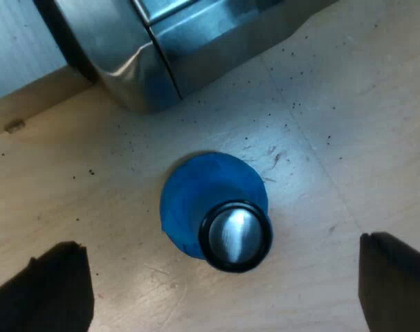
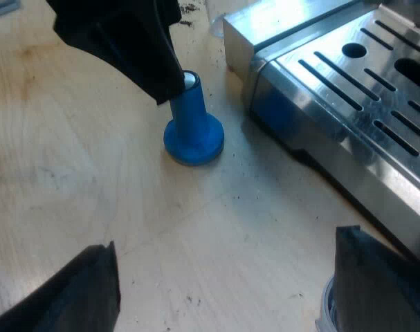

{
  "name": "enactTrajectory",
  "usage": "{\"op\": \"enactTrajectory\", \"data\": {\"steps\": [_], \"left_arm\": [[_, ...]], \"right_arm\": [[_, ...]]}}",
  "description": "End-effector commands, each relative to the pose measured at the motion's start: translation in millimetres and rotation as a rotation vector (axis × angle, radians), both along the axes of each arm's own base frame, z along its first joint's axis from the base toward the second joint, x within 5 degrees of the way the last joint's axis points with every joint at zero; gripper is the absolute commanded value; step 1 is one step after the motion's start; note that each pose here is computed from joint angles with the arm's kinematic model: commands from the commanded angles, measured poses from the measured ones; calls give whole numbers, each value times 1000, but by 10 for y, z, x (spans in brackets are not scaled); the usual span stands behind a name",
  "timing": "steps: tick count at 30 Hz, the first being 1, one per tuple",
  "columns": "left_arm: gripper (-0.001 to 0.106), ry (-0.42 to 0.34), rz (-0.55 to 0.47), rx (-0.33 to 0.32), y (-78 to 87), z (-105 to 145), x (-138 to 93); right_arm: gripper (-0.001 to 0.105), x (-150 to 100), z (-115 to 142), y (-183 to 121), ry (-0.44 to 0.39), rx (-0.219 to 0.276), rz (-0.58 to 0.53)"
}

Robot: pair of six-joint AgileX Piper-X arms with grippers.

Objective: Grind coffee beans and then tamp

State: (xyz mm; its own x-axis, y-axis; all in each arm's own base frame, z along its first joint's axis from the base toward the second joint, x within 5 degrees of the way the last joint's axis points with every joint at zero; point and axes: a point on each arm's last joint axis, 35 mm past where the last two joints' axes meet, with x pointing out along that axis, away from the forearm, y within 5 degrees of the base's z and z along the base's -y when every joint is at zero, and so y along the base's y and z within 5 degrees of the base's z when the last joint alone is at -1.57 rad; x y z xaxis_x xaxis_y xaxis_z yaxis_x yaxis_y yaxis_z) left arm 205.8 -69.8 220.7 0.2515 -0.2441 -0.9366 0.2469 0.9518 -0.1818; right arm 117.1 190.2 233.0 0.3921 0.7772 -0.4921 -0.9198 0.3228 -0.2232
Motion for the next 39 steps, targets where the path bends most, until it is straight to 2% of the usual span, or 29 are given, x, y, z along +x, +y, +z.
{"op": "enactTrajectory", "data": {"steps": [1, 8, 13, 17, 19, 20, 23, 26, 28, 29, 32, 39], "left_arm": [[80, 10, -21, 26, -25, -116, 88], [80, 30, -21, 32, -76, -339, 250], [80, 109, -22, 55, -89, -542, 292], [77, 134, -23, 63, -96, -586, 288], [65, 133, -22, 62, -103, -577, 292], [63, 133, -22, 62, -103, -577, 292], [48, 140, -22, 64, -100, -579, 285], [28, 161, -23, 71, -93, -583, 261], [7, 173, -23, 74, -87, -574, 242], [1, 172, -25, 75, -85, -566, 237], [0, 148, -28, 68, -77, -484, 212], [0, -8, -62, 4, -82, -3, -11]], "right_arm": [[65, 12, 23, 25, -15, 20, 3], [65, 12, 24, 25, -15, 20, 3], [65, 12, 24, 25, -15, 20, 3], [65, 12, 24, 25, -15, 20, 3], [65, 12, 24, 25, -15, 20, 3], [65, 12, 24, 25, -15, 20, 3], [65, 12, 24, 25, -15, 20, 3], [65, 12, 24, 25, -15, 20, 3], [65, 12, 24, 25, -15, 20, 3], [65, 12, 24, 25, -15, 20, 3], [65, 12, 24, 25, -15, 20, 3], [65, 12, 24, 25, -15, 20, 3]]}}
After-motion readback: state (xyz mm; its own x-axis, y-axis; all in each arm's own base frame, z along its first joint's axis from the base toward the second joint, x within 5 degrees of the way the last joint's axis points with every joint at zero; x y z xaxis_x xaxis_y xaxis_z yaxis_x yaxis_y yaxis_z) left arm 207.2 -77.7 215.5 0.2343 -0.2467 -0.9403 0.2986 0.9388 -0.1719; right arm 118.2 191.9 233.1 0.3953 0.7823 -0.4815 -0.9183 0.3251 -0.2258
